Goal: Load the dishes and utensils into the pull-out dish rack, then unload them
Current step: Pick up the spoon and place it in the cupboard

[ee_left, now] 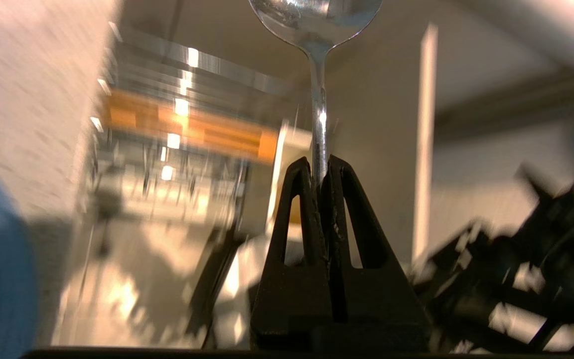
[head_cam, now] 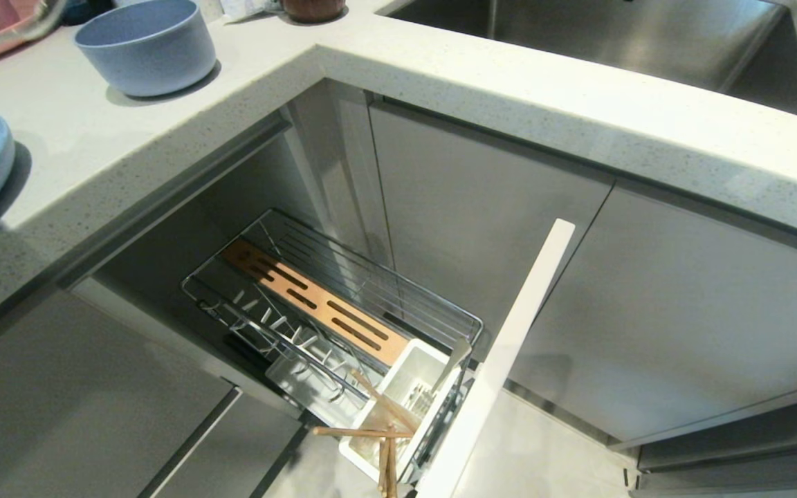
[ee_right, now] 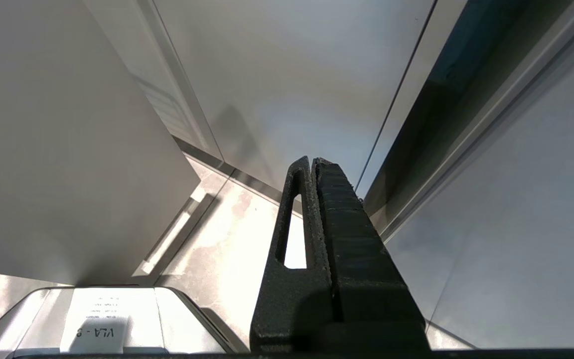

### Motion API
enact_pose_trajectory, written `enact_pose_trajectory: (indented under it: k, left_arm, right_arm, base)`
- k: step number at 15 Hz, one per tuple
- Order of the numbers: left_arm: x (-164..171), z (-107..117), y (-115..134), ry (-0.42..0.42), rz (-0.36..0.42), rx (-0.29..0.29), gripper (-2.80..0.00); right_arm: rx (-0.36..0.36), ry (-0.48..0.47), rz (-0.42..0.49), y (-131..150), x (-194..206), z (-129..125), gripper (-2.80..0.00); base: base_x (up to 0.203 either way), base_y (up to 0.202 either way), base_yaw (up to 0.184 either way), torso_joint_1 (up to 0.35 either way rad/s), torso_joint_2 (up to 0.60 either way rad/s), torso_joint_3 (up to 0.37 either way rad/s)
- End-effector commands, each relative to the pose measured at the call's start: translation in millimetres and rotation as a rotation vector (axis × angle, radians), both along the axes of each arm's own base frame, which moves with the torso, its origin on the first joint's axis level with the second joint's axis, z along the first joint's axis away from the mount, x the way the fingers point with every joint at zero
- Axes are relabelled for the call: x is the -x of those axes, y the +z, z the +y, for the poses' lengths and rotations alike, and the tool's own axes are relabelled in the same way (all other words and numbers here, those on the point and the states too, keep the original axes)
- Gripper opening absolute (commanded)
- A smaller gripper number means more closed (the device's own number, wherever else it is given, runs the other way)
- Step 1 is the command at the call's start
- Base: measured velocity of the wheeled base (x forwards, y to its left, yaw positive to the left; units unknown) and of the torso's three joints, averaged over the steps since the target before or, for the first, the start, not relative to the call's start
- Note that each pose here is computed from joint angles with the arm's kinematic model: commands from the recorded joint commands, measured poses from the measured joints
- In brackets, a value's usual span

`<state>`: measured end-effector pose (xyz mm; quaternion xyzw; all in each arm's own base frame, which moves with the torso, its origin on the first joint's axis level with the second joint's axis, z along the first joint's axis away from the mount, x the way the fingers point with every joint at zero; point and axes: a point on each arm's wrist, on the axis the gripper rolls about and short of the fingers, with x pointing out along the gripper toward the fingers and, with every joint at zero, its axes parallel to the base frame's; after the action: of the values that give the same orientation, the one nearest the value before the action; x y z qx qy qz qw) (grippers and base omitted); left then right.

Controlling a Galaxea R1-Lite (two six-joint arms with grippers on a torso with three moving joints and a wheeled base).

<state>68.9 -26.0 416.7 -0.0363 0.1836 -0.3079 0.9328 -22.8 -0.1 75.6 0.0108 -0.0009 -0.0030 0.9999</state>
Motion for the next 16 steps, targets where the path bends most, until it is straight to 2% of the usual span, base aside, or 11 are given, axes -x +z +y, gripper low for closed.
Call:
enact_pose_trajectory:
  k: [1,6,8,12,14,16]
  left_arm:
    - [-34,-19,-17,-0.068,0.145,-0.108,-2.80]
    - [-61,-64,-40,-0.134,0.247,-0.296,-2.80]
    - [-72,-89,-54,-0.114,0.310,-0.362,-2.80]
    - [-96,-144,-98,-0.033,0.460,-0.525,-2.80]
    - [-107,-157,-114,-0.022,0.520,-0.594,-2.80]
    - [-117,-168,-125,-0.021,0.561,-0.641,-2.80]
  right_arm:
    - [0.000,0.000,-0.001,0,0,0,-2.80]
    - [0.000,0.000,-0.001,0,0,0,-2.80]
    - [0.000,0.000,-0.002,0,0,0,-2.80]
    - [0.000,0.000,-0.002,0,0,0,-2.80]
    - [0.000,0.000,-0.003,0,0,0,-2.80]
    - [0.000,0.000,-0.002,0,0,0,-2.80]
  base:
    - [0.000,0.000,0.000,0.000,0.00,0.000]
    - [0.000,0.000,0.000,0.000,0.00,0.000]
    - [0.000,0.000,0.000,0.000,0.00,0.000]
    - [0.000,0.000,0.000,0.000,0.00,0.000]
    - [0.000,0.000,0.000,0.000,0.00,0.000]
    - [0.000,0.000,0.000,0.000,0.00,0.000]
